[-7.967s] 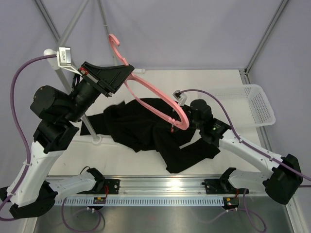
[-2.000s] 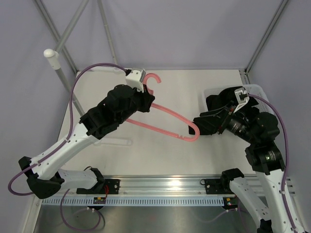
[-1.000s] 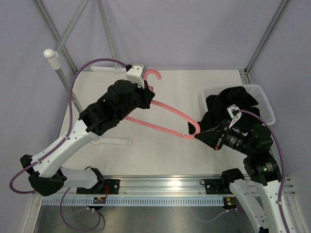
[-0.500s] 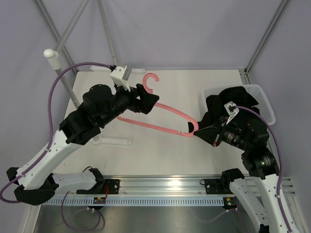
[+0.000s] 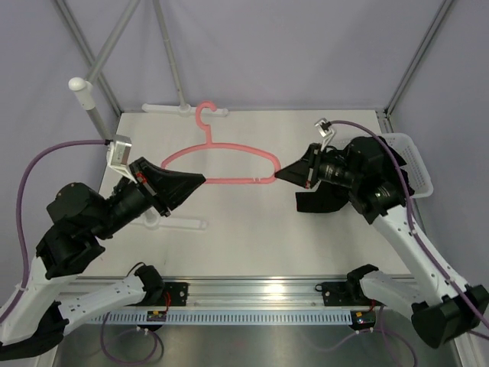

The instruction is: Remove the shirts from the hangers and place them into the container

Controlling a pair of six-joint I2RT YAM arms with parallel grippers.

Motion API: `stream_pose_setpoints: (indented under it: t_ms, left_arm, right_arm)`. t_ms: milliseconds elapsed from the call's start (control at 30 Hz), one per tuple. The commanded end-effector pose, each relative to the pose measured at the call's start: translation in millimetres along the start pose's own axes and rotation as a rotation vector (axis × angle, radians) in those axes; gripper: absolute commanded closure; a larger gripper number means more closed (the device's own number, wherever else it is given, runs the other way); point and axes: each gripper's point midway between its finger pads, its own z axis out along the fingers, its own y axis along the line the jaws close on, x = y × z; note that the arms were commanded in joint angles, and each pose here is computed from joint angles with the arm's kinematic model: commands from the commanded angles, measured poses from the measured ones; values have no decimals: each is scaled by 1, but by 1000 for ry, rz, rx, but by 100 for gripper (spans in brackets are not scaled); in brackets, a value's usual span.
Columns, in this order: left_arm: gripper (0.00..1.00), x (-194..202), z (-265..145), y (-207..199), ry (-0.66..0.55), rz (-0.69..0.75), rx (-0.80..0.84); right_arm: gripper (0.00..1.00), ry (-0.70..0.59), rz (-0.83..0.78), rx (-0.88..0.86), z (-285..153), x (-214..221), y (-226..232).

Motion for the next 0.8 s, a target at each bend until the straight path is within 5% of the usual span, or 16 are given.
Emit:
stream_pose_setpoints:
  t_ms: [0,433,767]
  left_arm:
    - [100,49,-8,22,119,-83,-56]
    - [100,102,-27,70,199,-136,-229]
    - [100,126,-42,104,229,-147,-381]
  right_arm:
    - [100,-102,-168,-135,31,-51,42]
    - [100,-6,-333,-313,162,-91,68]
    - [100,60,-391,-416,213,-105,90]
